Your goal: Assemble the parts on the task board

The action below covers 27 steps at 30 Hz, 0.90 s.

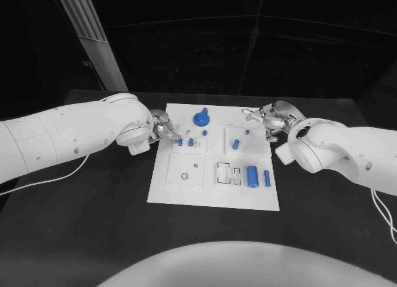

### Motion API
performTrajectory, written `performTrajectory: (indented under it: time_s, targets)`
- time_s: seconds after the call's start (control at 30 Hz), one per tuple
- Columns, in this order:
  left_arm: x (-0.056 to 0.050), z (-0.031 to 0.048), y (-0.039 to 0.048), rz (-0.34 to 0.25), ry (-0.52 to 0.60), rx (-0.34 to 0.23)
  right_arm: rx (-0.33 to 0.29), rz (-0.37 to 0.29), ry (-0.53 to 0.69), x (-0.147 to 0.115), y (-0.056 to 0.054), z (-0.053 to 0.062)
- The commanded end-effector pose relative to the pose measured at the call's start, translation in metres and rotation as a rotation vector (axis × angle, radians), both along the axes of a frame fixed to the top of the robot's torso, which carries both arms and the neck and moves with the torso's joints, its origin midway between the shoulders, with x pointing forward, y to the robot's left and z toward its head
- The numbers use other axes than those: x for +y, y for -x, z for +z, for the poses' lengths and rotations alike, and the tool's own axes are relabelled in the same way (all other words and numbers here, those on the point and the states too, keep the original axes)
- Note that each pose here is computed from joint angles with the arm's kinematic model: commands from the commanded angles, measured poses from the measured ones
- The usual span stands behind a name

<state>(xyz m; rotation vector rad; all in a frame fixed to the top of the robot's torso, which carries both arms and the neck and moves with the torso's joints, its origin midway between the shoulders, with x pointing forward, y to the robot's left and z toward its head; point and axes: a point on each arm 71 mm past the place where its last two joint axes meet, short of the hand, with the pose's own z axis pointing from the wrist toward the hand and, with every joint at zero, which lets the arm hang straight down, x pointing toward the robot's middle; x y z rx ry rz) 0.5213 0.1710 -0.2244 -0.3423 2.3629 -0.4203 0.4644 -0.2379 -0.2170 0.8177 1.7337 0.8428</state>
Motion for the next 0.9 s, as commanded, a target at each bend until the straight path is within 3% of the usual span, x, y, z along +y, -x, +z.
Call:
performTrajectory:
  time_s: [0.03,0.47,0.9]
  targets:
    - [0.0000,0.0011,-0.0003,0.003,0.014,-0.022,-0.010,0.000,0.000,0.0006,-0.0004,0.0013]
    - [0.0031,0.0028,0.0000,0.008,0.037,-0.045,-0.010,-0.002,0.001,-0.0003,-0.0004,0.0013]
    - [-0.0003,0.0022,-0.0005,-0.002,0.032,-0.037,-0.009,-0.001,0.001,0.0004,-0.0003,0.0013]
